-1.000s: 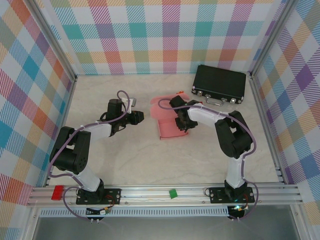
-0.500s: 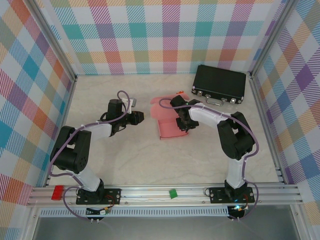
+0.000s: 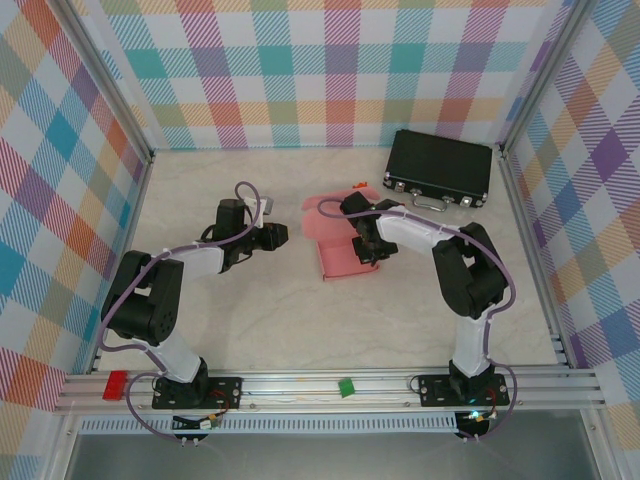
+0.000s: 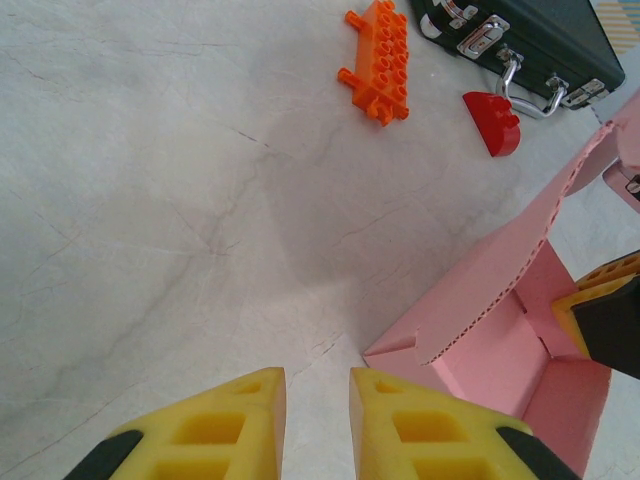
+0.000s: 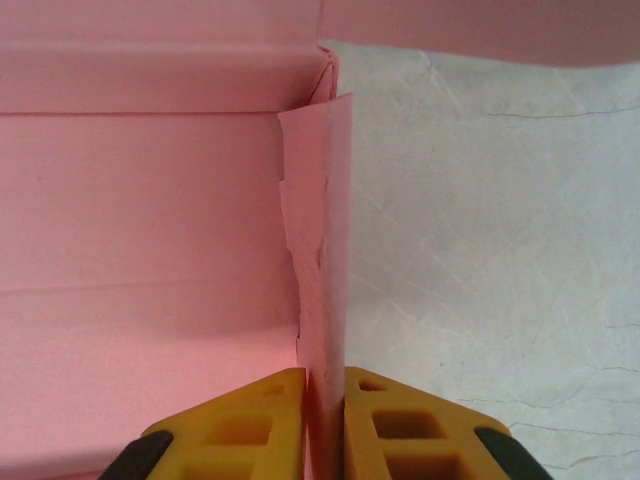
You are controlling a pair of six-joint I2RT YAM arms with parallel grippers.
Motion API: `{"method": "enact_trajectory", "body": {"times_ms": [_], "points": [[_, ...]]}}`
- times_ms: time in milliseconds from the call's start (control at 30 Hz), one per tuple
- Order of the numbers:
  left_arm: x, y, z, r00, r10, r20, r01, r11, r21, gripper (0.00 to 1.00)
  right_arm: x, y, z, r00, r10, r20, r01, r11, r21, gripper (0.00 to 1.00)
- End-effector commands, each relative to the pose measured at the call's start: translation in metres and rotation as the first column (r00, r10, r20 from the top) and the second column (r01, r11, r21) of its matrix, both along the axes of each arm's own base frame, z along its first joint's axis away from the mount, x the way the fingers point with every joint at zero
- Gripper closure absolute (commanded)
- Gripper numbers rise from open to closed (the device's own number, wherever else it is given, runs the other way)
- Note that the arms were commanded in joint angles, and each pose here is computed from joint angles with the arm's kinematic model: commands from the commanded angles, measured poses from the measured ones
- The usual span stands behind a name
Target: Fold the paper box
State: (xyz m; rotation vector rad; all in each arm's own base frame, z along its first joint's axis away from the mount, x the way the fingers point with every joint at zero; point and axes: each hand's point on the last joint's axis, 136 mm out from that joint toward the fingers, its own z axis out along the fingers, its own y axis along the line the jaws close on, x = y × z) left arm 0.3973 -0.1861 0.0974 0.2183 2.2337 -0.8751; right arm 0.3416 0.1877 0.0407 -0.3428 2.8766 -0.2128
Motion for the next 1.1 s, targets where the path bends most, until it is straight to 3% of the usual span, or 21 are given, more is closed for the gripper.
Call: {"method": "enact_trajectory", "body": {"times_ms": [0,667,1067], "points": [[0.007,-0.001,0.010,1.000,-0.005,0.020,0.006,1.000,-0.019,0.76,-0.008,-0.009,-0.015,0.999,0.002,-0.053,-0.005,0.999,-0.047,0.85],[0.006,-0.001,0.009,1.000,-0.008,0.017,0.008,1.000,-0.020,0.76,-0.015,-0.021,-0.031,0.996,-0.006,-0.085,-0.004,0.994,-0.113,0.85],[0.007,-0.002,0.013,1.000,-0.008,0.027,0.009,1.000,-0.024,0.76,-0.001,-0.006,0.000,1.000,-0.024,0.003,0.024,1.000,-0.013,0.74]]}}
